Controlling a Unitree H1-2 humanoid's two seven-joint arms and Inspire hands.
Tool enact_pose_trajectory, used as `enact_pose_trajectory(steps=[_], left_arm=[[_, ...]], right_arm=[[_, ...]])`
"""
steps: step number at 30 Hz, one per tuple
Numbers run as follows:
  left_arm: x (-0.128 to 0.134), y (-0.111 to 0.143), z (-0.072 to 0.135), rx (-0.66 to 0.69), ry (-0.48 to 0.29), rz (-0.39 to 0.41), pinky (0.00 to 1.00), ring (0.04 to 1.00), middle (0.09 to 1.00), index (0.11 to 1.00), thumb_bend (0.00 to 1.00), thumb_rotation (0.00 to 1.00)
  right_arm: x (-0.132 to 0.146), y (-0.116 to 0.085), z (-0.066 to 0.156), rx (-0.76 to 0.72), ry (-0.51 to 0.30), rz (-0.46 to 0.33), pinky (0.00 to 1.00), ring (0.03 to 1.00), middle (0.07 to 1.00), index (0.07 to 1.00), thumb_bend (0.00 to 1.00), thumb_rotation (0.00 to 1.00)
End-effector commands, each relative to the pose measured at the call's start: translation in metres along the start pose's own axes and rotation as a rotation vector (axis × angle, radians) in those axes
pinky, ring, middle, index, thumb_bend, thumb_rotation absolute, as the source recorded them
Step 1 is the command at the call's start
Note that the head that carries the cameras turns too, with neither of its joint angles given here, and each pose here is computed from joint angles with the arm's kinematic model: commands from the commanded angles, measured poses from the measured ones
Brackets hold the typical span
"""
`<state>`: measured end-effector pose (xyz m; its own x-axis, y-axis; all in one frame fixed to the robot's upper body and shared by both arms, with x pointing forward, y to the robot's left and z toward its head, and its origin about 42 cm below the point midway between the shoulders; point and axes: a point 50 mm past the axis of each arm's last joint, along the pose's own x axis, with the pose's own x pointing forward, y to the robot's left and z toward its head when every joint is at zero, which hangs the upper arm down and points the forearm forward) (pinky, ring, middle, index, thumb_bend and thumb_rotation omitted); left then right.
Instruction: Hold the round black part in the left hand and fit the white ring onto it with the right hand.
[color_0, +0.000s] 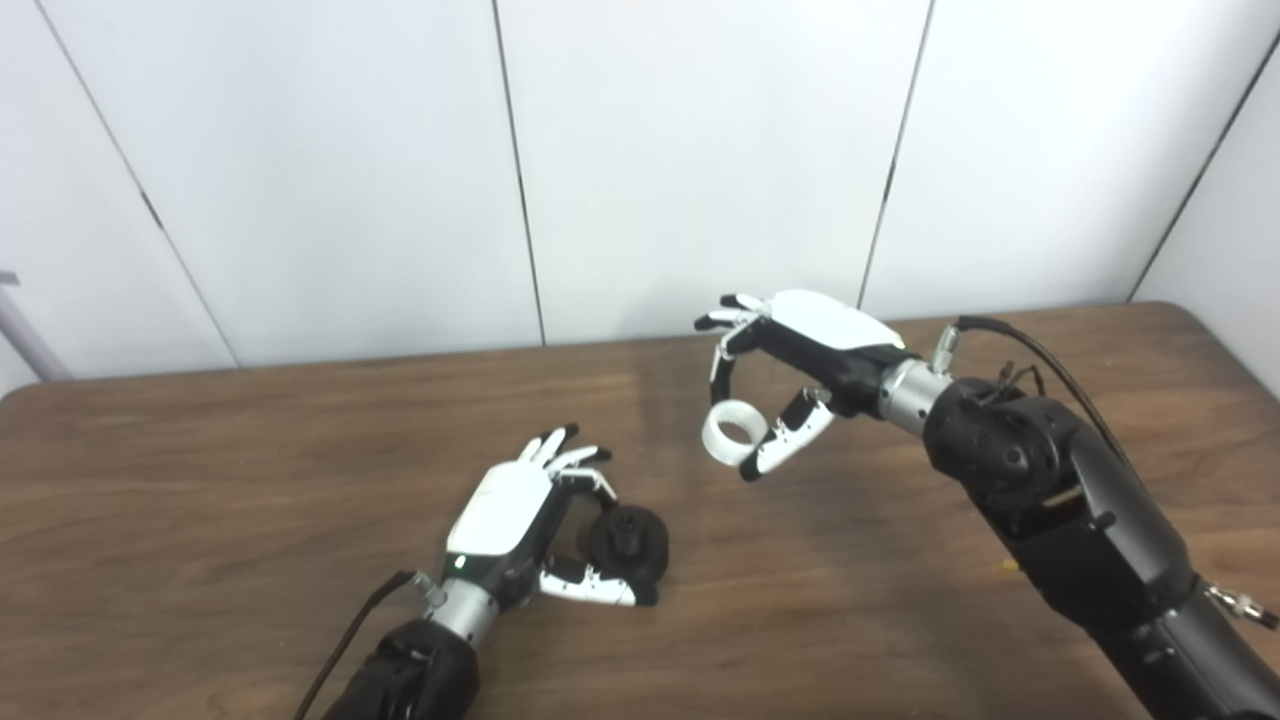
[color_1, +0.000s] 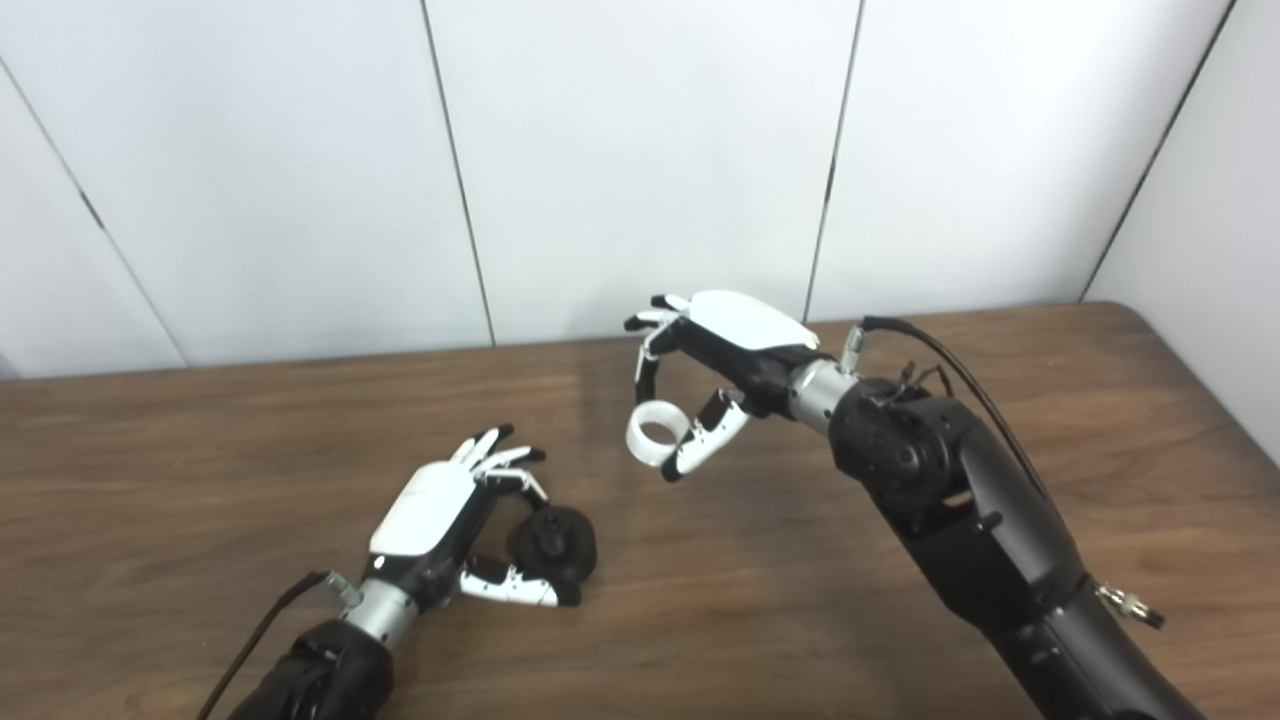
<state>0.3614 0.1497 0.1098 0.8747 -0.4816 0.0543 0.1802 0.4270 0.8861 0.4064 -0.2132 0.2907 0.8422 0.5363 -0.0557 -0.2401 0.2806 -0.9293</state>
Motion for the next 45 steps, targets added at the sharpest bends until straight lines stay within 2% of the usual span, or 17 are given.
enact_pose_trajectory(steps=[1,16,45], left_arm=[[-0.012,-0.037,0.004,0.029,0.040,-0.180,1.00,0.997,0.866,0.478,0.52,0.05],[-0.010,-0.035,0.012,0.047,0.041,-0.175,1.00,1.000,0.870,0.477,0.52,0.05],[-0.012,-0.035,0.021,0.035,0.029,-0.164,1.00,0.999,0.861,0.478,0.52,0.05]], right_arm=[[0.003,-0.028,0.018,-0.057,-0.079,-0.074,1.00,1.000,0.914,0.476,0.52,0.12],[0.010,-0.016,0.030,-0.021,-0.150,-0.061,1.00,1.000,0.909,0.476,0.52,0.13],[0.015,0.033,0.045,0.045,-0.170,0.043,1.00,1.000,0.918,0.475,0.52,0.13]])
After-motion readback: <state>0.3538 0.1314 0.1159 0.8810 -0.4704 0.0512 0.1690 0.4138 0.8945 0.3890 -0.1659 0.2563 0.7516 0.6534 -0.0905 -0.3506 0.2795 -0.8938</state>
